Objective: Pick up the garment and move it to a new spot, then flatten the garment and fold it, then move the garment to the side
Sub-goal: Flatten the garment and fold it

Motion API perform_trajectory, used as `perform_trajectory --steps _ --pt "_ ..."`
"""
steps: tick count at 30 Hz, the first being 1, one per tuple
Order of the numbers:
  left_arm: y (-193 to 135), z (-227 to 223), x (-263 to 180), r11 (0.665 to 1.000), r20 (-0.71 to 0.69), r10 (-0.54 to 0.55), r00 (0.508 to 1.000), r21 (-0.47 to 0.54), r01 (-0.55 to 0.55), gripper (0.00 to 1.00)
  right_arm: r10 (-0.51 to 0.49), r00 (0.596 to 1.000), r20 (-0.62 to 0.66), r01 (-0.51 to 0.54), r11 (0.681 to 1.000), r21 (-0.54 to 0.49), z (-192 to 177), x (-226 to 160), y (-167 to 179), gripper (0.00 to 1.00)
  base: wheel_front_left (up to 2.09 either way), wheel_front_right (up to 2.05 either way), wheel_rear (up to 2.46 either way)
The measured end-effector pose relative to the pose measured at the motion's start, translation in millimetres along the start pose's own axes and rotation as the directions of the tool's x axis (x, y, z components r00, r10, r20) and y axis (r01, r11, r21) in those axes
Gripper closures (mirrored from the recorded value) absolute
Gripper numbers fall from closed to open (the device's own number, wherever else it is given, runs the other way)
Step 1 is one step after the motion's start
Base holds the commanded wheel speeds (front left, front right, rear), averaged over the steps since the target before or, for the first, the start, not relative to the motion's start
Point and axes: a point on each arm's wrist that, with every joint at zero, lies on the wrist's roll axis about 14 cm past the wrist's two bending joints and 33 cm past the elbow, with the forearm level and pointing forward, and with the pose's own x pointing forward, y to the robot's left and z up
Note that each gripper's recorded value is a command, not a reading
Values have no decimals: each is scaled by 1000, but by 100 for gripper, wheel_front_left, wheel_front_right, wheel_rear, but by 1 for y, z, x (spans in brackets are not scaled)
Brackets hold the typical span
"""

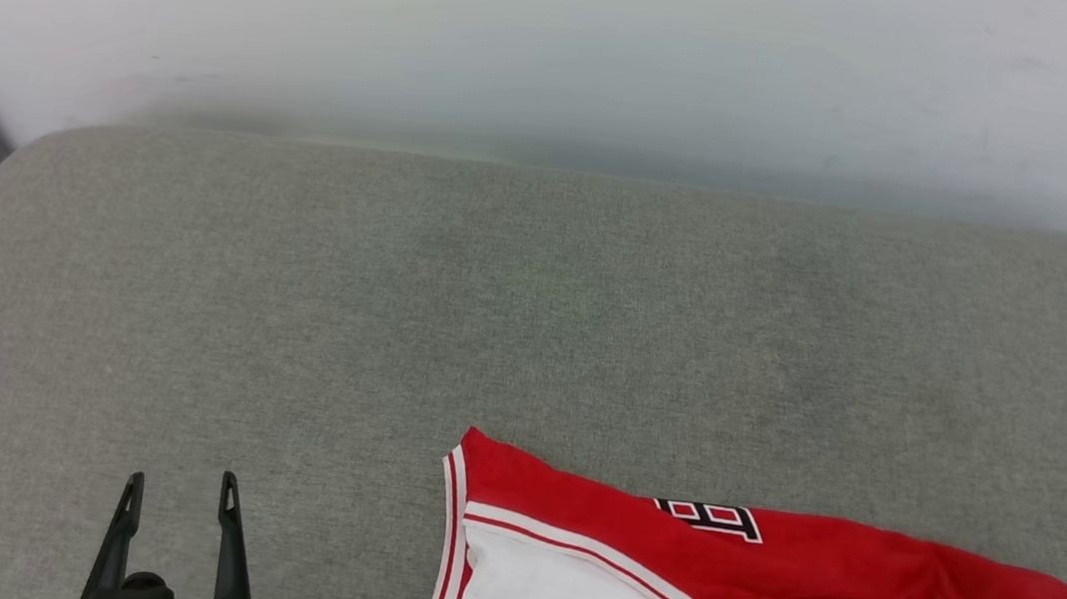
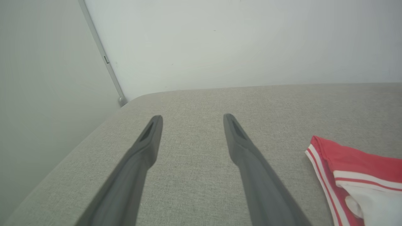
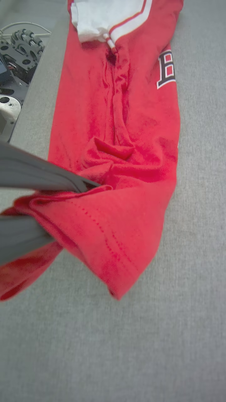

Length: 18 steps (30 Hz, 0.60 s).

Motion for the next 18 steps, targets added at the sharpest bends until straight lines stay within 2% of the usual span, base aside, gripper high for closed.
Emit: perform_trajectory --steps 5,9,12,18 --pt "2 1 -1 1000 4 -2 1000 -1 2 0 171 985 -1 -171 985 -12 5 -4 54 100 0 0 0" --pt "4 -1 0 1000 -2 6 1000 -3 -6 0 284 959 -6 -283 954 -104 13 -10 97 100 0 0 0" --pt "2 -3 0 1000 -8 -3 1000 -2 3 0 371 929 -19 -367 911 -186 21 -12 134 100 0 0 0" --pt "0 -6 7 1000 -16 -8 1000 -3 8 0 492 866 -93 -491 797 -351 25 -8 203 100 0 0 0"
